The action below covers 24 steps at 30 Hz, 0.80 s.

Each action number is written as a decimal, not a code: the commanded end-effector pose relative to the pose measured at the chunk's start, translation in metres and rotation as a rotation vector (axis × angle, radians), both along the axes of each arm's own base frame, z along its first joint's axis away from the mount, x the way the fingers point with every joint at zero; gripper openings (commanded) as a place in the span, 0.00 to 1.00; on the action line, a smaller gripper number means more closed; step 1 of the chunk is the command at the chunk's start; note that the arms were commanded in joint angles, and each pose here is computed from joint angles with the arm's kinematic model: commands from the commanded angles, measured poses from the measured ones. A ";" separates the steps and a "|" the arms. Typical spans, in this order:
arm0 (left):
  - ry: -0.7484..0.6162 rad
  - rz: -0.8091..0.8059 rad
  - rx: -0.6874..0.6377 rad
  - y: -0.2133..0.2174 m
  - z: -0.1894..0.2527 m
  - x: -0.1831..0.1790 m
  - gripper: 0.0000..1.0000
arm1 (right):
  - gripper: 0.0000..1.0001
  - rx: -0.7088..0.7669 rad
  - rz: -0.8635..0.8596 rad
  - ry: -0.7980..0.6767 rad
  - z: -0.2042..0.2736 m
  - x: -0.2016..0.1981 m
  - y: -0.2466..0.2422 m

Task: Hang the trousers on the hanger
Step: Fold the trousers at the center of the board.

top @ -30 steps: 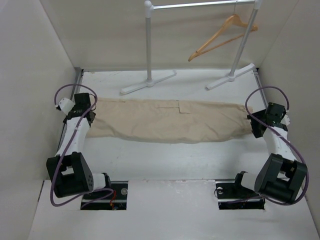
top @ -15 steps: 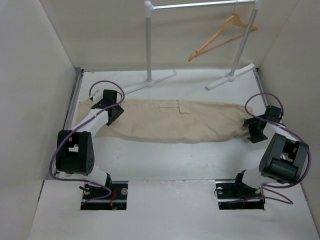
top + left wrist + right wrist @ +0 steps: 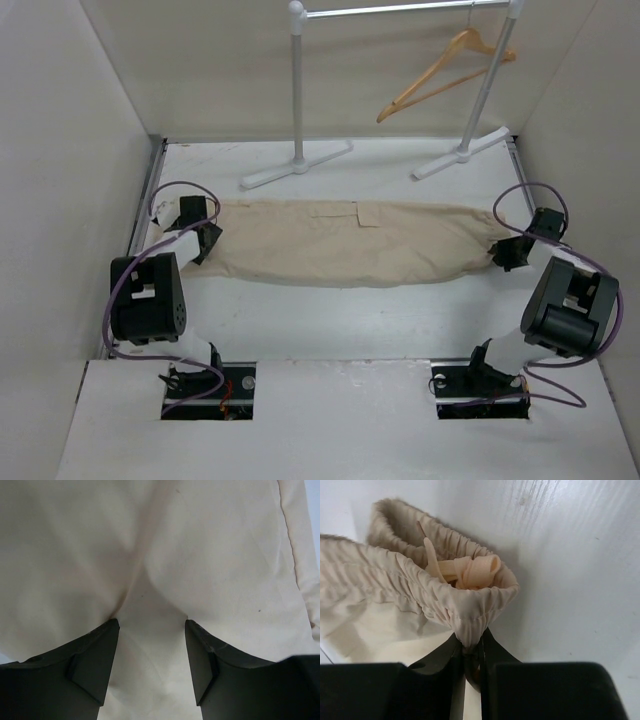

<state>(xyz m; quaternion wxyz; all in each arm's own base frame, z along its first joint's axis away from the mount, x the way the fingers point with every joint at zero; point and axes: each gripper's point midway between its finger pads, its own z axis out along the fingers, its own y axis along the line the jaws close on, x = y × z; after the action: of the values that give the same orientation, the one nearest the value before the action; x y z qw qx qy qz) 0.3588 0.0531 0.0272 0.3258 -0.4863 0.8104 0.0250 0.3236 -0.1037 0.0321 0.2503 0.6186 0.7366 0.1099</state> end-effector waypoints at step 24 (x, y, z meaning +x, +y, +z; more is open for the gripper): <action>-0.052 -0.450 -0.016 -0.159 0.096 -0.103 0.57 | 0.13 -0.478 0.116 -0.590 0.322 -0.005 0.025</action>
<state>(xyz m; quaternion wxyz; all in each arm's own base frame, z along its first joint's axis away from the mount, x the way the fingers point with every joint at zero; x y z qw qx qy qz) 0.2410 -0.1060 0.0719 0.2906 -0.2830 0.9131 -0.0422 0.3207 -0.1001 0.2957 0.5235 0.4972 0.6829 0.1117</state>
